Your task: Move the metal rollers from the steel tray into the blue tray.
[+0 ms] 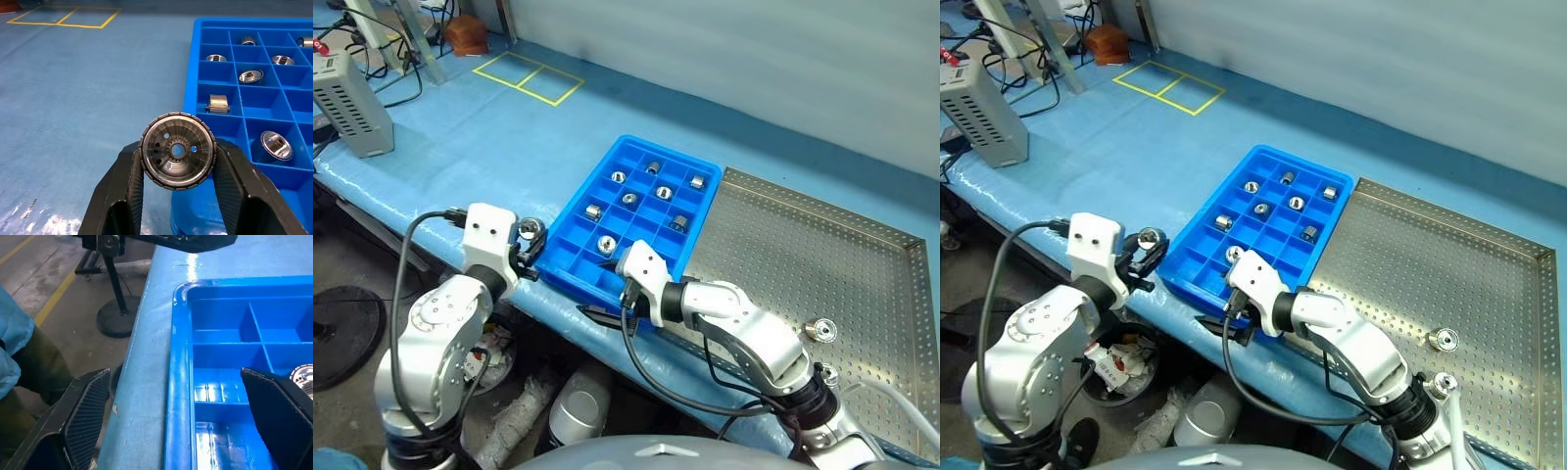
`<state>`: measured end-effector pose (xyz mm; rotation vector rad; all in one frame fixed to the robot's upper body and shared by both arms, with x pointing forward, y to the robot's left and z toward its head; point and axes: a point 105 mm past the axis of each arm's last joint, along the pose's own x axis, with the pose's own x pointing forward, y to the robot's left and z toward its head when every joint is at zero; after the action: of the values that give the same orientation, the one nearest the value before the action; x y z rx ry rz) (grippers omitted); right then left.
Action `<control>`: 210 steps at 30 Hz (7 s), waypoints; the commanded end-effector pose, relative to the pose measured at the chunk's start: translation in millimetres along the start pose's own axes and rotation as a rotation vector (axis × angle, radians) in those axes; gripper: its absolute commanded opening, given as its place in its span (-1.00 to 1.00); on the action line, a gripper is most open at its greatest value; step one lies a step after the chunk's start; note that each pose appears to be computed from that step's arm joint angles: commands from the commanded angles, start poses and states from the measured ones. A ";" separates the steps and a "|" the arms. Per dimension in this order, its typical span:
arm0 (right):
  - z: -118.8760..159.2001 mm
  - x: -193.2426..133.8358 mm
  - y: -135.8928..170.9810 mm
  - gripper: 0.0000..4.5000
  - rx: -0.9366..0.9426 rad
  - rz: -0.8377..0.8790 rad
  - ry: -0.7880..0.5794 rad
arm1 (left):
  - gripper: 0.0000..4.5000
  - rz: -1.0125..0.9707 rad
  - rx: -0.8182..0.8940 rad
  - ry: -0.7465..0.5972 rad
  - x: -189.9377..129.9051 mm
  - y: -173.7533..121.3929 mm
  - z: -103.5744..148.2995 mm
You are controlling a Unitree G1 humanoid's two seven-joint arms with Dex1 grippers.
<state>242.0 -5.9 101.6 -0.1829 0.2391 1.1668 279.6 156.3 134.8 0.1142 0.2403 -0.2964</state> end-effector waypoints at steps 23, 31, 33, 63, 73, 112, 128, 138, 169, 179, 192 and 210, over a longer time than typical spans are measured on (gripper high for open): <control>3.8 -16.2 2.7 1.00 0.036 -0.110 -0.037 | 0.93 -0.020 0.009 0.118 6.3 0.8 -26.9; 4.4 -12.7 4.2 1.00 0.031 -0.081 -0.032 | 0.97 -0.005 -0.009 0.084 0.9 1.7 -20.2; 5.0 -11.9 4.5 1.00 0.028 -0.073 -0.033 | 0.97 -0.008 -0.010 0.071 -0.3 0.5 -17.9; 6.3 -10.7 5.3 1.00 0.053 -0.118 -0.053 | 0.14 -0.168 0.109 0.118 34.6 -16.3 -3.8; 5.6 -12.0 3.2 1.00 0.065 -0.143 -0.059 | 0.14 -0.128 0.103 0.221 35.8 -8.9 -16.1; 0.0 -8.4 -0.3 1.00 0.064 -0.093 -0.025 | 0.14 0.157 -0.062 0.301 -20.3 28.4 -44.2; -2.5 -6.5 0.3 1.00 0.063 -0.089 -0.014 | 0.14 -0.104 -0.087 0.015 -7.0 -12.8 15.3; -3.6 -8.2 0.8 1.00 0.072 -0.102 -0.016 | 0.40 0.014 -0.029 0.034 -15.6 18.0 16.3; -4.0 -7.2 4.8 1.00 0.090 -0.108 -0.023 | 0.99 0.128 -0.056 0.177 -8.4 36.8 -27.8; -4.7 -9.0 3.7 1.00 0.096 -0.125 -0.023 | 0.99 0.104 -0.061 0.229 -4.7 32.6 -40.8; -4.1 -9.7 -0.1 1.00 0.101 -0.148 -0.029 | -0.25 0.093 -0.070 0.173 -5.8 34.1 -27.7; -0.1 0.7 8.1 1.00 0.070 -0.039 -0.027 | -0.25 0.148 -0.046 0.138 -34.8 43.0 -21.4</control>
<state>239.4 -11.1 90.4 -0.1199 0.2994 1.0605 257.6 207.7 114.7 0.0815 0.4221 -0.1545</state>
